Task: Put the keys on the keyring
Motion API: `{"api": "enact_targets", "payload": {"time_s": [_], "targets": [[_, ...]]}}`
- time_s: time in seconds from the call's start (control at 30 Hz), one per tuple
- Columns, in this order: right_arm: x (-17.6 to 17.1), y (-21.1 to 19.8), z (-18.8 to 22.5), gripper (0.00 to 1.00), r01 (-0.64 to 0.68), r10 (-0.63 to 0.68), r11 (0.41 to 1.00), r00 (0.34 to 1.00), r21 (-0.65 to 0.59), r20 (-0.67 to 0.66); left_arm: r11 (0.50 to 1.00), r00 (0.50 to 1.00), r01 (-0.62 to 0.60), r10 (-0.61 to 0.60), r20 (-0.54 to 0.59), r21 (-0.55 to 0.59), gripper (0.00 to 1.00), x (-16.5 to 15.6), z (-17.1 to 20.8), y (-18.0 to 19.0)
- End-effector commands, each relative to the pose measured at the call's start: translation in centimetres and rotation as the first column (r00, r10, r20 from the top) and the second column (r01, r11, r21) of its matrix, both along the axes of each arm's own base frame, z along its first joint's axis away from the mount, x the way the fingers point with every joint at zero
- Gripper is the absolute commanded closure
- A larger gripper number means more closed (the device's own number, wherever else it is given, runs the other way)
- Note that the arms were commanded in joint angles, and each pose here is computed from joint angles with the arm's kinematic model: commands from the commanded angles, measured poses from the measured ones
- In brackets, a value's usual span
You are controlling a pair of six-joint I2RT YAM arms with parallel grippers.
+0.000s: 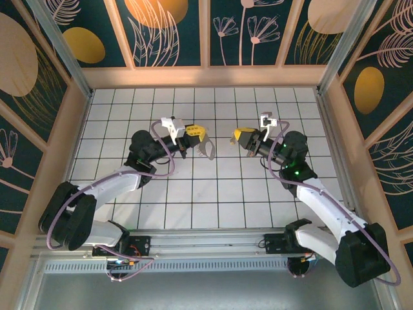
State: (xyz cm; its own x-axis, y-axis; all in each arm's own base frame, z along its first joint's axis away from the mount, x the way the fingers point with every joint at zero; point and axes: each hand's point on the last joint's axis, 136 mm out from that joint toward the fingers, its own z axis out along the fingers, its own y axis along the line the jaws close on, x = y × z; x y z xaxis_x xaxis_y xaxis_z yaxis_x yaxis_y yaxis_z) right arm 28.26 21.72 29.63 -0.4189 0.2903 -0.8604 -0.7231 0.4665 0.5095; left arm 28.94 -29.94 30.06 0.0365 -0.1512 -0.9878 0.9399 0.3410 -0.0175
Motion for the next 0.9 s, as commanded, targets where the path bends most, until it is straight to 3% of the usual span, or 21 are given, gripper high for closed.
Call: {"api": "enact_targets", "payload": {"time_s": [0.0, 0.87], "targets": [[-0.9, 0.0, 1.9, 1.0, -0.029, 0.027, 0.999, 0.996, 0.02, 0.084, 0.999, 0.998, 0.032, -0.032, 0.059, 0.002, 1.0, -0.4, 1.3, -0.9], [-2.3, 3.5, 4.5, 1.0, -0.072, 0.066, 0.997, 0.98, 0.025, 0.189, 0.997, 0.998, 0.068, -0.068, 0.007, 0.031, 1.0, -0.1, 0.6, -2.9]]}}
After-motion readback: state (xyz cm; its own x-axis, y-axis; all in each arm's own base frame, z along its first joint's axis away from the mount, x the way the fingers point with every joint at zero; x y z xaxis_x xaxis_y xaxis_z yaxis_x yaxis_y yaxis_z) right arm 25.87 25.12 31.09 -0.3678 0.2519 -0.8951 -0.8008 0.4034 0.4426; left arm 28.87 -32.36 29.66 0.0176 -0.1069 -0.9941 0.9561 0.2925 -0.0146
